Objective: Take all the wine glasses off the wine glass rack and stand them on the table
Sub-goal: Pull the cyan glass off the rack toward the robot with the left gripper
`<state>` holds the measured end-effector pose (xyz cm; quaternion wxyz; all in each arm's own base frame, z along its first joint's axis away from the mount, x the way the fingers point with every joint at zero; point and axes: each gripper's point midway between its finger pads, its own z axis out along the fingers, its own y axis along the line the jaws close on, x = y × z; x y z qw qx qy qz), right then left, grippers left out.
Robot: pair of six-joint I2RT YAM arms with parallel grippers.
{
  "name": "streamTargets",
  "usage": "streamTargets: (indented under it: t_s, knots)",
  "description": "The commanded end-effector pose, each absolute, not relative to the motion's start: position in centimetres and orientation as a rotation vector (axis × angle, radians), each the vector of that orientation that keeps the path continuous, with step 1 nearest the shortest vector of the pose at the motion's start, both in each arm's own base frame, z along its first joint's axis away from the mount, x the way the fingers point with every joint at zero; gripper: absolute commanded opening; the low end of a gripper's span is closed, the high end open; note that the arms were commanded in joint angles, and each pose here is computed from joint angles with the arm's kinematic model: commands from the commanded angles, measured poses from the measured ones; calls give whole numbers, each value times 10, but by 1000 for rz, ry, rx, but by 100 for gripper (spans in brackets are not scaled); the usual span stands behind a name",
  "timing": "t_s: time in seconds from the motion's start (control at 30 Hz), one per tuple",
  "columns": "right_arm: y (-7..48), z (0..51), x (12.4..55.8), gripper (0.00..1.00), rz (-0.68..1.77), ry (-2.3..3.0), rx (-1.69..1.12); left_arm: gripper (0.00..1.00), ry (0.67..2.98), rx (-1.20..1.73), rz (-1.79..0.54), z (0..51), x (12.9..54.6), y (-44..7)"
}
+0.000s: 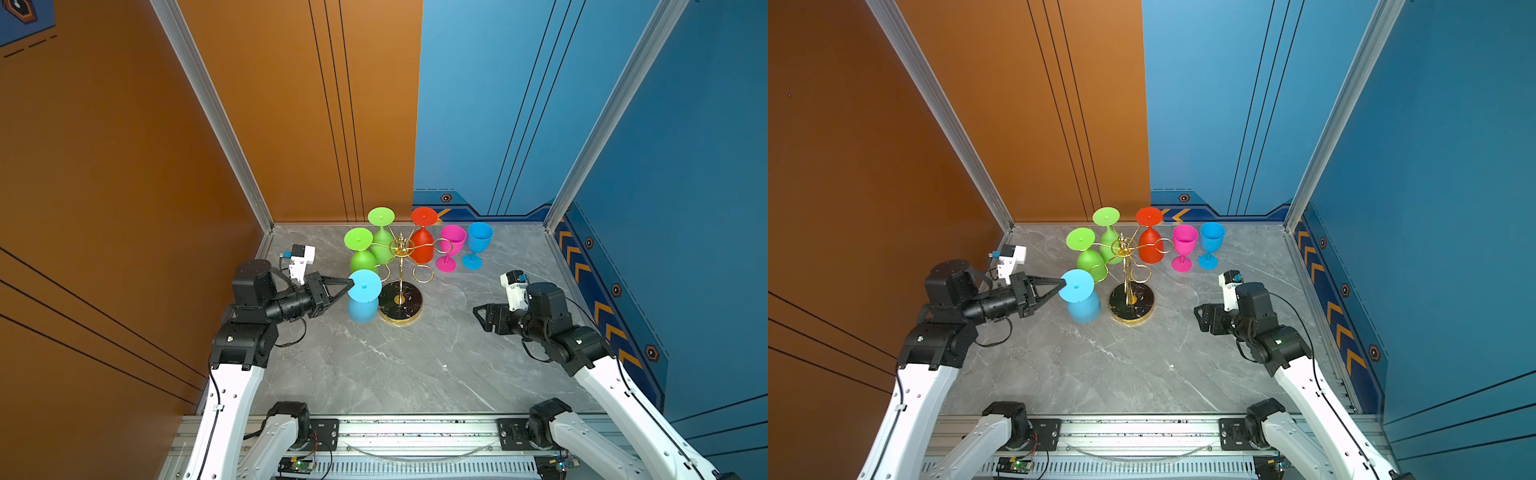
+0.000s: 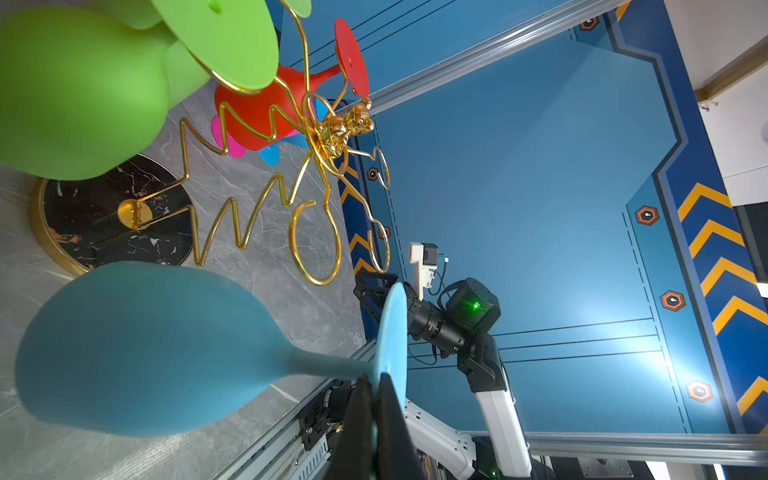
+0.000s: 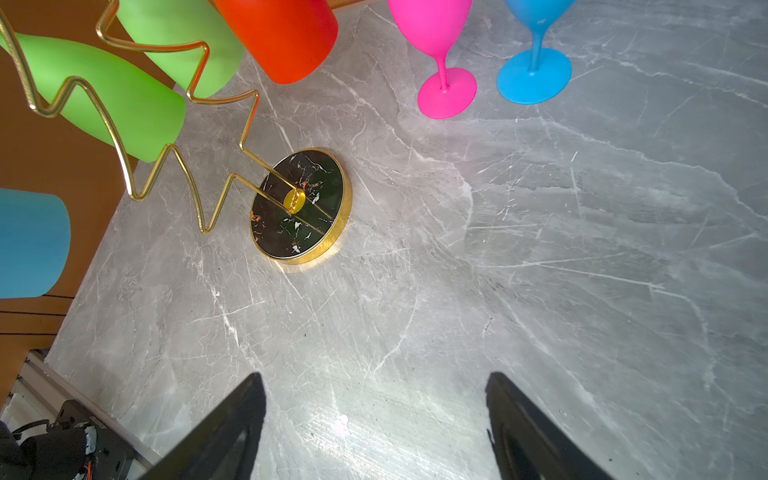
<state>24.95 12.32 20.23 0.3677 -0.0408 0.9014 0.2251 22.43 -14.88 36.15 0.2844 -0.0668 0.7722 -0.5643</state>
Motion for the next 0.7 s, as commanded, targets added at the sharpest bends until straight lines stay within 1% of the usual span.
streamTargets:
  t_s: [0.0,0.13,0.43,0.67]
  knots:
    - [127,203,249,84,600,2312,-105,0,2080,-69,-1569,361,209,-160]
    - [127,201,249,84,597,2318,-106,0,2103,-16,-1575,357,204,-171]
    - [127,203,250,84,595,2317,-94,0,2188,176,-1563,343,192,-213]
    - [127,194,250,85,585,2361,-88,0,2227,337,-1536,335,183,-243]
